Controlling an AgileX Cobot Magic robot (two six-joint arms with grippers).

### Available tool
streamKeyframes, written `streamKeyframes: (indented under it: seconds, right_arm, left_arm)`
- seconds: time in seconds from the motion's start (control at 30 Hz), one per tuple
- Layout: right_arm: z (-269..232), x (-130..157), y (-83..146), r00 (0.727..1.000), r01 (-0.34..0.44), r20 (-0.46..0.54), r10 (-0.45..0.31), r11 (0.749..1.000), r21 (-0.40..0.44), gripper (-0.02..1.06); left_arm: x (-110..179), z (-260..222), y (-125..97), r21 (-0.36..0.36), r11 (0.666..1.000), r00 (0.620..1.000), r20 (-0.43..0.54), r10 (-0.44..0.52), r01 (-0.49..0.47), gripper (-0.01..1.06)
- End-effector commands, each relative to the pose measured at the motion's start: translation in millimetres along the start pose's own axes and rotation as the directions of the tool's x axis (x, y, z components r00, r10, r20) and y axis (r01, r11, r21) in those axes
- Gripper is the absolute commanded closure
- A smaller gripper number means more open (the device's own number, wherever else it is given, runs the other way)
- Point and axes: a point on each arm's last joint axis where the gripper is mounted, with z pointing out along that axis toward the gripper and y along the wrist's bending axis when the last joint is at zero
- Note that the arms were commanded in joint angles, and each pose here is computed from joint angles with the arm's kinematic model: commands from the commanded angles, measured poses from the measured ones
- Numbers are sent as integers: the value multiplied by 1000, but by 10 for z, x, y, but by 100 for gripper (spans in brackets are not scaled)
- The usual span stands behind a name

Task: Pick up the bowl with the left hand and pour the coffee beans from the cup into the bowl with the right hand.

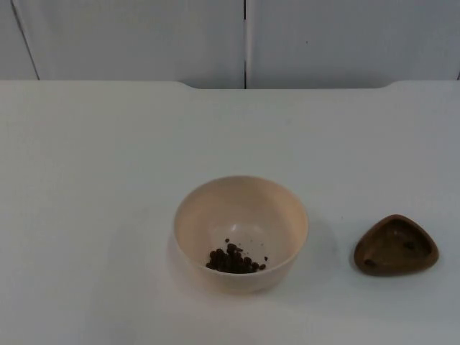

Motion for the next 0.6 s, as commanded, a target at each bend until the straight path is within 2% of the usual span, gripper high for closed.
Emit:
streamKeyframes:
  seconds: [0.0, 0.2, 0.43, 0.57]
  right_arm:
    - [1, 0, 4, 1000, -24, 8, 24, 999, 39, -1]
    - [6, -2, 11, 997, -74, 14, 72, 988, 133, -1]
    - [10, -4, 15, 995, -104, 20, 102, 976, 190, -1]
    - [10, -4, 15, 994, -106, 20, 104, 975, 194, -1]
  left_arm:
    - [15, 5, -10, 16, 1000, 1000, -3, -2, 3, 0]
    - [15, 5, -10, 16, 1000, 1000, -3, -2, 3, 0]
    - [15, 5, -10, 16, 1000, 1000, -3, -2, 3, 0]
    - [15, 5, -10, 16, 1000, 1000, -3, -2, 3, 0]
